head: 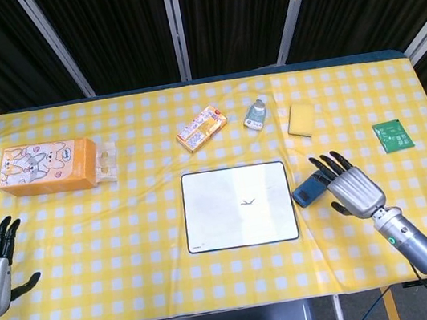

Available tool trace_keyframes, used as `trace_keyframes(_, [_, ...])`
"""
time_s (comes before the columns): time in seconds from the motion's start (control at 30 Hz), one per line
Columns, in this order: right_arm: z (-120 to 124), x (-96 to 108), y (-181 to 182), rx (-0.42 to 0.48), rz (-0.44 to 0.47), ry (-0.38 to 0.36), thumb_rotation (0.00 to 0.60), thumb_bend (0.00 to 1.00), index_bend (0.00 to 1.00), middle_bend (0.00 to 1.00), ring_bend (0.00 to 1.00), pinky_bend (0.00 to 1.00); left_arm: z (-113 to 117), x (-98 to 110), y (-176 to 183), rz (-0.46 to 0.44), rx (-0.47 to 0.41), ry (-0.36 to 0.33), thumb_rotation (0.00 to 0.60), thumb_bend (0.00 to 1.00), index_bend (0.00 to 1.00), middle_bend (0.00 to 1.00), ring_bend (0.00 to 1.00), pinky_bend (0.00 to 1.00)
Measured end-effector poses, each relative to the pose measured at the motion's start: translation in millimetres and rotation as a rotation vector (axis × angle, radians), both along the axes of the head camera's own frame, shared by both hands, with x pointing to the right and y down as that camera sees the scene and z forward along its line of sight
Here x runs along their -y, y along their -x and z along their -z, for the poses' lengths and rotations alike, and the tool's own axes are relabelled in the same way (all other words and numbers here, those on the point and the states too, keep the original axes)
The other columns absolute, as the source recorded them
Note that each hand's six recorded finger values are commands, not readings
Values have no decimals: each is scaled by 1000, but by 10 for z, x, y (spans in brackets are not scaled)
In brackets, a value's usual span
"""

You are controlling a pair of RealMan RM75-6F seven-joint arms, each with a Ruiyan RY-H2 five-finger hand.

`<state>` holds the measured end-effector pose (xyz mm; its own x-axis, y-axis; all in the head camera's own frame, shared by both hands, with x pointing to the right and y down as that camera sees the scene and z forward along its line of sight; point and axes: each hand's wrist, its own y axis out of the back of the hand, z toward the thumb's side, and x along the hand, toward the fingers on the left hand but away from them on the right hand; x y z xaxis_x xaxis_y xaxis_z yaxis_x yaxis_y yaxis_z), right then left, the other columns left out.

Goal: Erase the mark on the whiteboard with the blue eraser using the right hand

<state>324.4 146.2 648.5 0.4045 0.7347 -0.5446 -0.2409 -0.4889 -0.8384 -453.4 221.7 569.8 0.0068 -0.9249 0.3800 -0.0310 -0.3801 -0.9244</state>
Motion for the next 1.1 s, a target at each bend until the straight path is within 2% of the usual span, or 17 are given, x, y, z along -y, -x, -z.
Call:
trace_keyframes(0.33, [-221, 37, 107, -100, 41, 36, 600, 192, 218, 15, 0, 6, -14, 19, 45, 12, 1, 2, 600, 5, 0, 0, 0, 0])
trace_keyframes(0.67, [-371, 129, 299, -145, 74, 50, 600, 193, 250, 16, 0, 6, -53, 34, 68, 20, 9, 10, 600, 5, 0, 0, 0, 0])
trace_keyframes(1.1, [-560, 104, 386, -177, 78, 88, 600, 193, 249, 16, 0, 7, -95, 53, 87, 29, 10, 16, 600, 5, 0, 0, 0, 0])
